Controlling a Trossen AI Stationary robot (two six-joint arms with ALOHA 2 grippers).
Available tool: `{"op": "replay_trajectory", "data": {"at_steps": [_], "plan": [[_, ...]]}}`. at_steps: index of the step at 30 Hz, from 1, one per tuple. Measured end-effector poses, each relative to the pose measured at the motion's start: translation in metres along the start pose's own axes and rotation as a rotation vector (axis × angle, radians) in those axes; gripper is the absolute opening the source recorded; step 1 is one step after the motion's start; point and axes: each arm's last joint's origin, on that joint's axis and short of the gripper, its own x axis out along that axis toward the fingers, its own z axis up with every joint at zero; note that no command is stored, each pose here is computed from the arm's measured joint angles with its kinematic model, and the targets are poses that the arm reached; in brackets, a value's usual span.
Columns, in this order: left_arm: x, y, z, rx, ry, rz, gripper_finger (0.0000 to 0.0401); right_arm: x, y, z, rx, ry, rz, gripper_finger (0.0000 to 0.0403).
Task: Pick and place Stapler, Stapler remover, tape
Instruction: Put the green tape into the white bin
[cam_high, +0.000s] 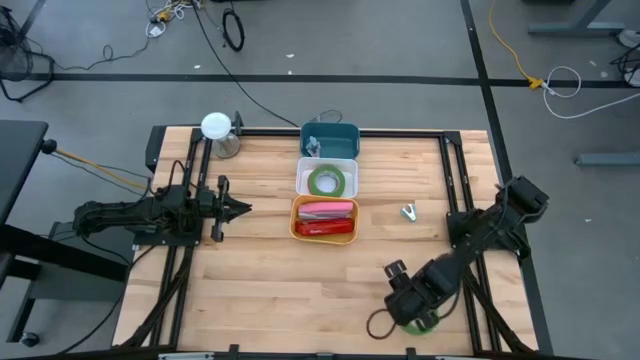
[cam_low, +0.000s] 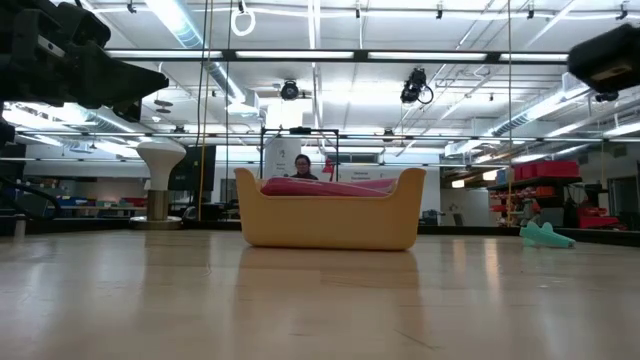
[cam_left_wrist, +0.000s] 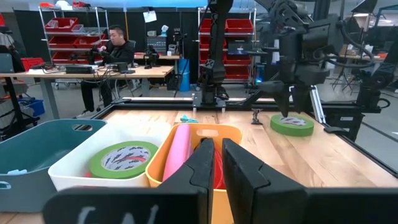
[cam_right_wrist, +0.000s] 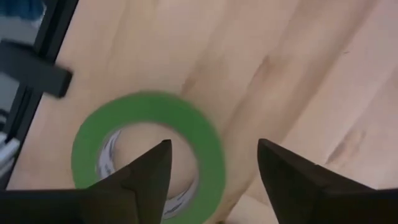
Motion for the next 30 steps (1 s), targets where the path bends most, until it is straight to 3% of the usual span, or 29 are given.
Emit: {"op": "replay_trajectory", "data": {"at_steps": [13,30], "plan": [[0.000,0.000,0.000,0.000,0.000,0.000,0.0037,0.018,0.025,-0.026,-0.100,0.050,-0.085,0.0247],[0.000,0.000,0.000,0.000,0.000,0.000,0.0037,0.040,0.021,-0.038,-0.056,0.012,-0.073,0.0233]]}}
